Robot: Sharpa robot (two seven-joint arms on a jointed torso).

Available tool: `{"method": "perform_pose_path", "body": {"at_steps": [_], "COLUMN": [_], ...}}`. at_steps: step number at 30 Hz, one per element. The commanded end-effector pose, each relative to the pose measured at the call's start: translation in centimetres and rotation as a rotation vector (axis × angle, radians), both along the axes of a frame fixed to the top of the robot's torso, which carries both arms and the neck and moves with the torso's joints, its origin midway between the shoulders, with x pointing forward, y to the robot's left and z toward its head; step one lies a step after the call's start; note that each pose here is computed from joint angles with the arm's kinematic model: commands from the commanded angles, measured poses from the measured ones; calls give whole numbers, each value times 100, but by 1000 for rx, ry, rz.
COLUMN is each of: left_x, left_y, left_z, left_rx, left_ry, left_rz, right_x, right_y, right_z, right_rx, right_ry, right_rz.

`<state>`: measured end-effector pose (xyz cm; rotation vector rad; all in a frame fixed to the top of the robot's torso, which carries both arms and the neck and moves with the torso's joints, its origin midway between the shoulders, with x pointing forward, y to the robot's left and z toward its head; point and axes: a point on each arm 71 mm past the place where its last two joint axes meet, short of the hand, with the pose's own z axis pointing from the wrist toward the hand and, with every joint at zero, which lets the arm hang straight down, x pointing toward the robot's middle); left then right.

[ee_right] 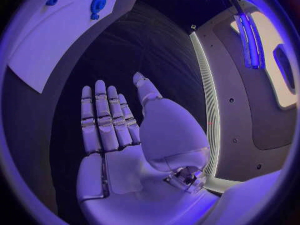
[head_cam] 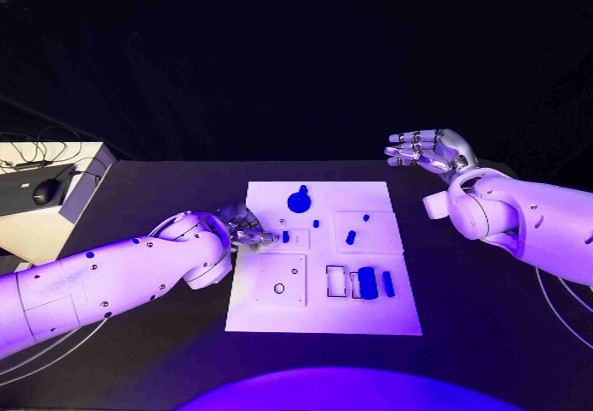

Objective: Assemble the parts on the task board

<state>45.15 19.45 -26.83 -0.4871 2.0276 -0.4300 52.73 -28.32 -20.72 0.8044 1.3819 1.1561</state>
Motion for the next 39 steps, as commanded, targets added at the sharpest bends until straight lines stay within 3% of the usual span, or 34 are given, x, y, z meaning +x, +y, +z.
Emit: {"method": "perform_pose_path", "body": {"at_steps": [1,22,28,31,39], "left_x": [-13,-25,-20,-14,66], "left_y": [-11,43,66,81,139], "left_z": [6,85,140,175,304], "left_rx": [-2,-13,-42,-87,-348], "left_ry": [1,0,12,23,98], "left_rz": [-16,-22,-24,-20,37], "right_x": [-2,0,-1,-1,1], "right_y": [5,-10,-14,-17,-14], "right_z": [7,6,6,6,5], "right_rx": [-1,-2,-2,-3,-3], "right_ry": [-6,-6,-6,-6,-6], "right_rz": [11,8,8,7,8]}}
